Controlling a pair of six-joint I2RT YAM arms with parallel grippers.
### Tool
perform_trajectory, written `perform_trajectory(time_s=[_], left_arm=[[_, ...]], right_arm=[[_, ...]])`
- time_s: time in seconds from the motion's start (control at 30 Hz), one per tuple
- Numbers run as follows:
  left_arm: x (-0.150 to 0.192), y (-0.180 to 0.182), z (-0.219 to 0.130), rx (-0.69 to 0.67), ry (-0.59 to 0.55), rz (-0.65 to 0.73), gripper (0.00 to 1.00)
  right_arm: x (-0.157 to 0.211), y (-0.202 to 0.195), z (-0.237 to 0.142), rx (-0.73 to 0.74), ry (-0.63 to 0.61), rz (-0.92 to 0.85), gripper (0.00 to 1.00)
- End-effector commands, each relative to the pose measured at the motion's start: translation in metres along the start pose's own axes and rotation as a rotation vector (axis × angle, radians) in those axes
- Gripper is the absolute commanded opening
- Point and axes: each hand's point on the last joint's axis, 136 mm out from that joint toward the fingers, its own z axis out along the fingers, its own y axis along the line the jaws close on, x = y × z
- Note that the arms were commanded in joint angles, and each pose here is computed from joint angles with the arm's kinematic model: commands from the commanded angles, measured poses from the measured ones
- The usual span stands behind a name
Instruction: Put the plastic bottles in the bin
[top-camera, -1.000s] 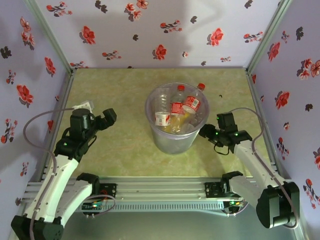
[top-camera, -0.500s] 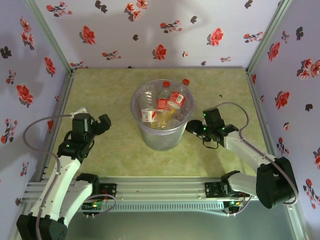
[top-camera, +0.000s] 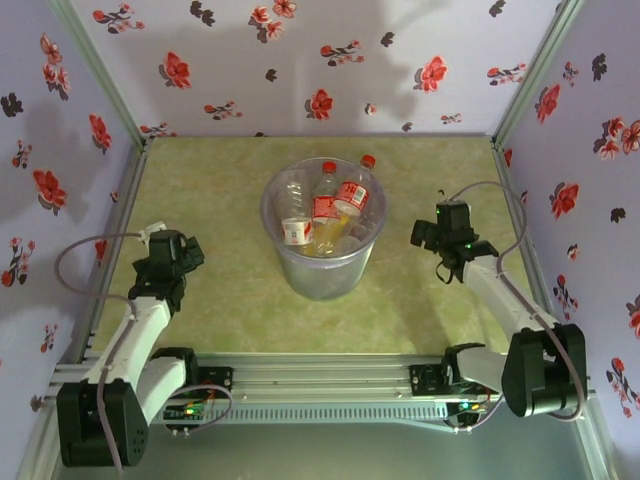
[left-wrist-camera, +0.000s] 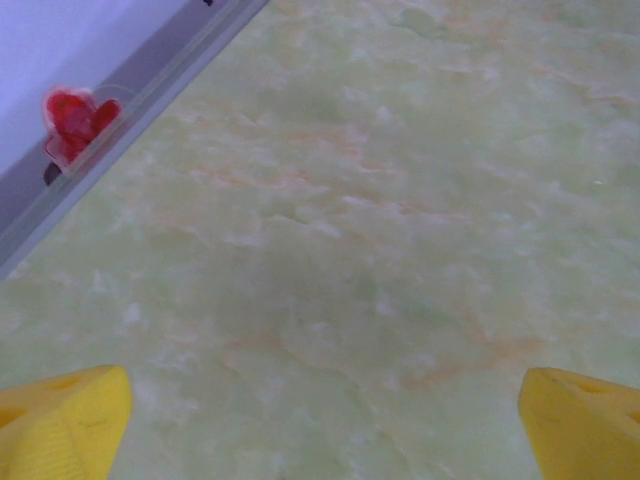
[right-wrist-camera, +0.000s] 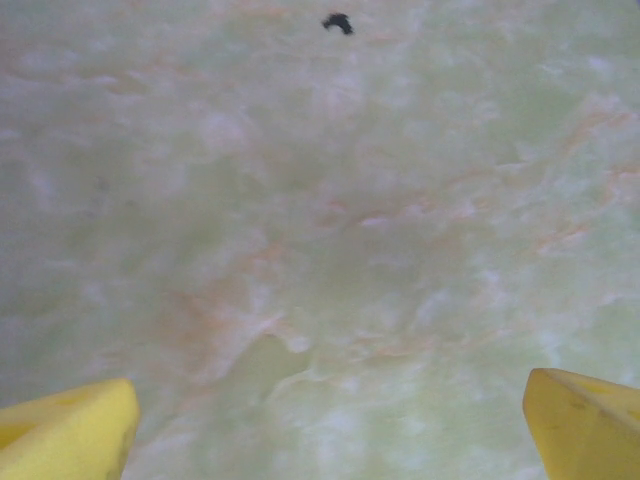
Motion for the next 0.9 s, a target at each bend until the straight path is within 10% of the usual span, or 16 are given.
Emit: perform_trajectory(time_s=[0.0, 0.87], left_arm=[[-0.026, 0.001, 0.008, -0.022, -0.123, 0.034, 1.0], [-0.037, -0.062, 0.077, 0.205, -0.31, 0.141, 1.0]], right_arm=[[-0.023, -0.026, 0.018, 0.103, -0.113, -0.037, 0.99], [-0.038, -0.025, 0.063, 0.046, -0.523, -0.021, 0.99]])
